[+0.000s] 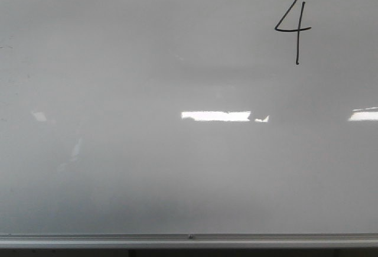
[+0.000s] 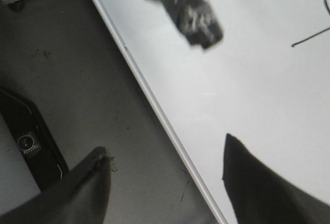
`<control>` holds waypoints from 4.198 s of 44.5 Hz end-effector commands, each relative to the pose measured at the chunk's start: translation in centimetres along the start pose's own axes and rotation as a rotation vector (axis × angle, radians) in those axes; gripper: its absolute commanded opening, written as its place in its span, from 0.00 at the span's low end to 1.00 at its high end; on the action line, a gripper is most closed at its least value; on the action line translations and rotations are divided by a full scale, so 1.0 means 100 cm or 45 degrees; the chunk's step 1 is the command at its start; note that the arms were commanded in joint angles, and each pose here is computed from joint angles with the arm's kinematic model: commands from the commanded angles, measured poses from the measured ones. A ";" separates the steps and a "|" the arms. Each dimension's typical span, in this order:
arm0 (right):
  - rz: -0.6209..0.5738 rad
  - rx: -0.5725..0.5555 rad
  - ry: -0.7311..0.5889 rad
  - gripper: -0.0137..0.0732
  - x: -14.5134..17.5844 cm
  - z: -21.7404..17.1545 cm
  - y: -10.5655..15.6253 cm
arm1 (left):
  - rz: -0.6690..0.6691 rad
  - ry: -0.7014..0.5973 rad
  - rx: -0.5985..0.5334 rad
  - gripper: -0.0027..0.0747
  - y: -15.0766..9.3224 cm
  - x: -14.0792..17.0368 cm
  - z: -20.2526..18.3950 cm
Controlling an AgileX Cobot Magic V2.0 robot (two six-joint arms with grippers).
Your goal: Write number 4 on whiteboard
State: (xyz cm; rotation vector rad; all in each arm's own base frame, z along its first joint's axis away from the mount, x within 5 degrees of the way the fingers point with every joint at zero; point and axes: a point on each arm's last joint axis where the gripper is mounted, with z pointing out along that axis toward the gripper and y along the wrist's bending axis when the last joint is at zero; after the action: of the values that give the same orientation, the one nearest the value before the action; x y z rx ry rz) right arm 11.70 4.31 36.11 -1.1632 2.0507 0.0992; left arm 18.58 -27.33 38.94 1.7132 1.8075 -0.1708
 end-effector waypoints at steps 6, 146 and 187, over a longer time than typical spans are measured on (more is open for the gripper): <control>0.056 0.135 -0.119 0.73 -0.011 -0.006 -0.010 | -0.426 -0.053 -0.381 0.01 0.039 0.046 -0.073; 0.852 0.493 -0.173 0.47 0.018 -0.079 0.023 | -1.349 -0.314 -0.970 0.37 -0.064 0.218 -0.170; 0.850 0.505 -0.180 0.08 0.023 -0.074 0.025 | -1.340 -0.297 -0.995 0.01 -0.064 0.226 -0.161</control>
State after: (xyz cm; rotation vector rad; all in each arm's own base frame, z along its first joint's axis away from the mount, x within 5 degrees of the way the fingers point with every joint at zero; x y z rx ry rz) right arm 4.57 1.17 38.07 -0.2246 2.2015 0.1020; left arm 7.77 -0.86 36.51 0.1336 2.1212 -0.0567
